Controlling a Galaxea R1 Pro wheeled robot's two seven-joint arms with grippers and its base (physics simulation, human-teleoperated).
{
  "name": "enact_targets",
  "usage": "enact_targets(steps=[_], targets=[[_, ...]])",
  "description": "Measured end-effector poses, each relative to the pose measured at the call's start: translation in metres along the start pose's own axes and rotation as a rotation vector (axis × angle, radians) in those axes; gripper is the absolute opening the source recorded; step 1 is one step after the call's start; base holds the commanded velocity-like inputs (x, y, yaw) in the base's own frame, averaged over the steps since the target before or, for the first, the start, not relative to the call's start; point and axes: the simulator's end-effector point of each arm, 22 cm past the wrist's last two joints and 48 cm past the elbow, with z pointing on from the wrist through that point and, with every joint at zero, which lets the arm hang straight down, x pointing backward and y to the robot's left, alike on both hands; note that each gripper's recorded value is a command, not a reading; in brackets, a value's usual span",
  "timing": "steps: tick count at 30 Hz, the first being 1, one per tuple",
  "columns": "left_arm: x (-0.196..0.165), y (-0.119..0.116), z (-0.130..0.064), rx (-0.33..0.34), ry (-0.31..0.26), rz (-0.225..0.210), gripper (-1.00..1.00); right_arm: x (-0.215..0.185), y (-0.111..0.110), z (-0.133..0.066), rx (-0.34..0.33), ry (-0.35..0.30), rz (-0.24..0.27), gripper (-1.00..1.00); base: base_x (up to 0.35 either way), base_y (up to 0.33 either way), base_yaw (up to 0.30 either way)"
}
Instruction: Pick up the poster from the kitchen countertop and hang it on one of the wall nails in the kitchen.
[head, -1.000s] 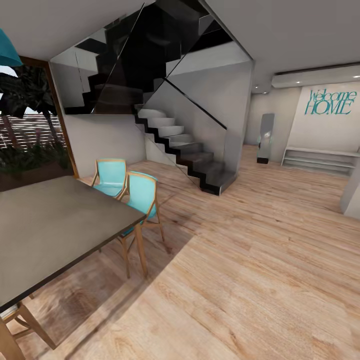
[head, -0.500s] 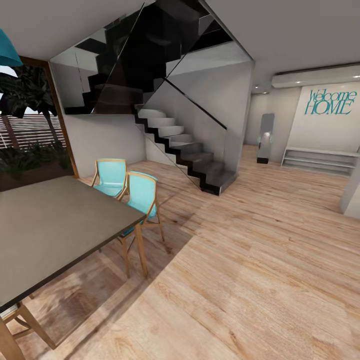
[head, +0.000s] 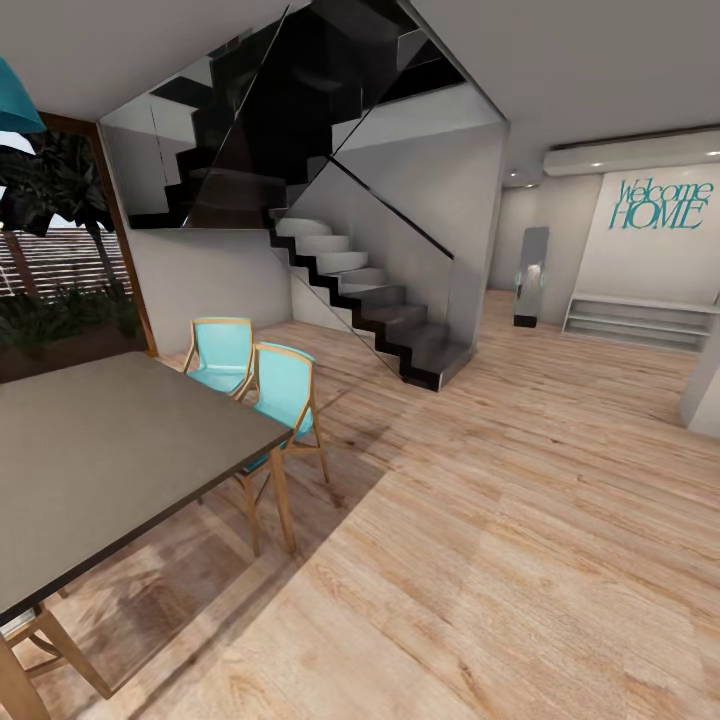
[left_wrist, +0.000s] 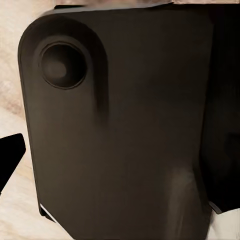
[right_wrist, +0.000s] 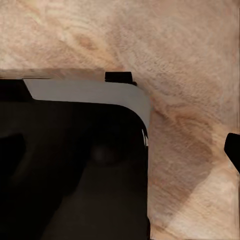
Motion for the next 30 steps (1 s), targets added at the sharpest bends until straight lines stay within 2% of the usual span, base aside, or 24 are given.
enact_targets(steps=[3, 4, 5, 6, 7, 9, 16, 22, 30], targets=[[-0.008, 0.004, 0.0, -0.005, -0.017, -0.001, 1.0, -0.026, -0.004, 0.0, 0.005, -0.051, 0.002, 1.0, 0.0, 0.0, 0.0], [-0.04, 0.006, -0.002, -0.007, -0.084, -0.001, 1.0, -0.065, -0.005, -0.002, 0.006, -0.159, 0.002, 1.0, 0.0, 0.0, 0.0], [-0.107, 0.007, -0.012, -0.009, -0.226, -0.001, 1.0, -0.132, -0.006, -0.014, 0.007, -0.303, 0.002, 1.0, 0.0, 0.0, 0.0], [-0.195, 0.009, -0.042, -0.013, -0.421, -0.001, 1.0, -0.221, -0.006, -0.046, 0.008, -0.503, 0.001, 1.0, 0.0, 0.0, 0.0], [-0.277, 0.01, -0.088, -0.015, -0.616, 0.0, 1.0, -0.26, -0.006, -0.066, 0.008, -0.594, 0.0, 1.0, 0.0, 0.0, 0.0], [-0.291, 0.013, -0.099, -0.019, -0.653, -0.002, 1.0, -0.266, -0.007, -0.07, 0.009, -0.609, -0.001, 1.0, 0.0, 0.0, 0.0], [-0.291, 0.022, -0.099, -0.031, -0.654, 0.0, 1.0, -0.269, -0.006, -0.072, 0.008, -0.62, -0.004, 1.0, 0.0, 0.0, 0.017], [-0.28, 0.025, -0.091, -0.034, -0.626, 0.0, 1.0, -0.268, 0.0, -0.072, 0.001, -0.618, 0.0, 1.0, 0.0, 0.0, 0.263], [-0.277, 0.025, -0.089, -0.034, -0.617, 0.0, 1.0, -0.267, 0.002, -0.071, 0.0, -0.617, -0.004, 1.0, 0.0, 0.0, 0.286]])
